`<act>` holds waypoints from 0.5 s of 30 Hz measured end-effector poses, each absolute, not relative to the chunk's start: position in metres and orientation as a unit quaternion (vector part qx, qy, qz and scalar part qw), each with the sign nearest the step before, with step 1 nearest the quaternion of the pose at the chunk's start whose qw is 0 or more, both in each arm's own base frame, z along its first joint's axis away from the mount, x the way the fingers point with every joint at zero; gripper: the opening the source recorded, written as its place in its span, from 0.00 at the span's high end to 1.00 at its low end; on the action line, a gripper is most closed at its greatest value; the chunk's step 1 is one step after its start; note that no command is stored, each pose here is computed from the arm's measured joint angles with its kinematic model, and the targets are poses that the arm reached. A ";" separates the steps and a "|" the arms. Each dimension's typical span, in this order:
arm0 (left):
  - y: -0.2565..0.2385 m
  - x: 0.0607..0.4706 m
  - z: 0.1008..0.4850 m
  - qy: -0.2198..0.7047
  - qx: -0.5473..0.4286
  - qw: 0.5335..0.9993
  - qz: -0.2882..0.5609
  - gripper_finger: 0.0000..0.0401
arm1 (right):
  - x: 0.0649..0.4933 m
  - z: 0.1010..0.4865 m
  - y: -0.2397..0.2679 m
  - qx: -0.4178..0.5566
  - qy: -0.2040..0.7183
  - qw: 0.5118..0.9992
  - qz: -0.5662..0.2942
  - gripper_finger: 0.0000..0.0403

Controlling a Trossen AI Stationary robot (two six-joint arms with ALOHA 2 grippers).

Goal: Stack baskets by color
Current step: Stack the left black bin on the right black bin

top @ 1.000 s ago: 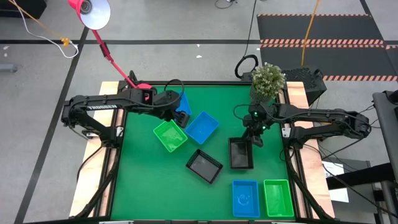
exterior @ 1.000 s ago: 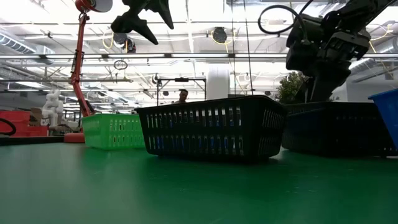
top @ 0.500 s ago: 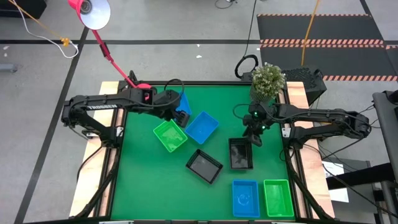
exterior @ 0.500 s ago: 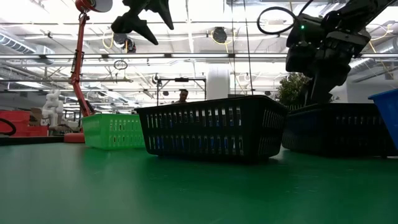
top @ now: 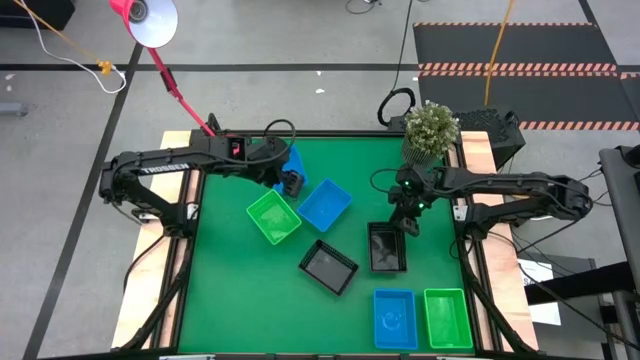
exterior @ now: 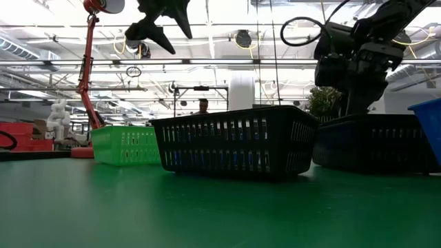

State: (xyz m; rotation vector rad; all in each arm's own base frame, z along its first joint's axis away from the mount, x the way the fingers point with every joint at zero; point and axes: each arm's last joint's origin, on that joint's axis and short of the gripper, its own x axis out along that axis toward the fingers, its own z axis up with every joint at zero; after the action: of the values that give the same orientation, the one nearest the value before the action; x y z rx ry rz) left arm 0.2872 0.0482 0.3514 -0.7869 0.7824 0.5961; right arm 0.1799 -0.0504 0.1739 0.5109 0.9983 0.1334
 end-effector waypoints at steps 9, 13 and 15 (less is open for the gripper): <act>0.048 0.281 0.347 0.400 -0.358 0.792 0.290 0.38 | 0.178 0.173 -0.049 0.262 0.480 0.834 0.067 0.63; 0.049 0.279 0.332 0.422 -0.357 0.778 0.299 0.38 | 0.178 0.174 -0.050 0.277 0.482 0.830 0.048 0.63; 0.049 0.277 0.321 0.441 -0.364 0.766 0.293 0.38 | 0.177 0.176 -0.050 0.288 0.482 0.827 0.020 0.63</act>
State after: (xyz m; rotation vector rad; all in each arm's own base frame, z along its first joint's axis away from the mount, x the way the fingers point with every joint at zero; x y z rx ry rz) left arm 0.2774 0.0494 0.3214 -0.7905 0.9574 0.6365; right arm 0.1774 -0.0504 0.1756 0.6109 1.0233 0.0425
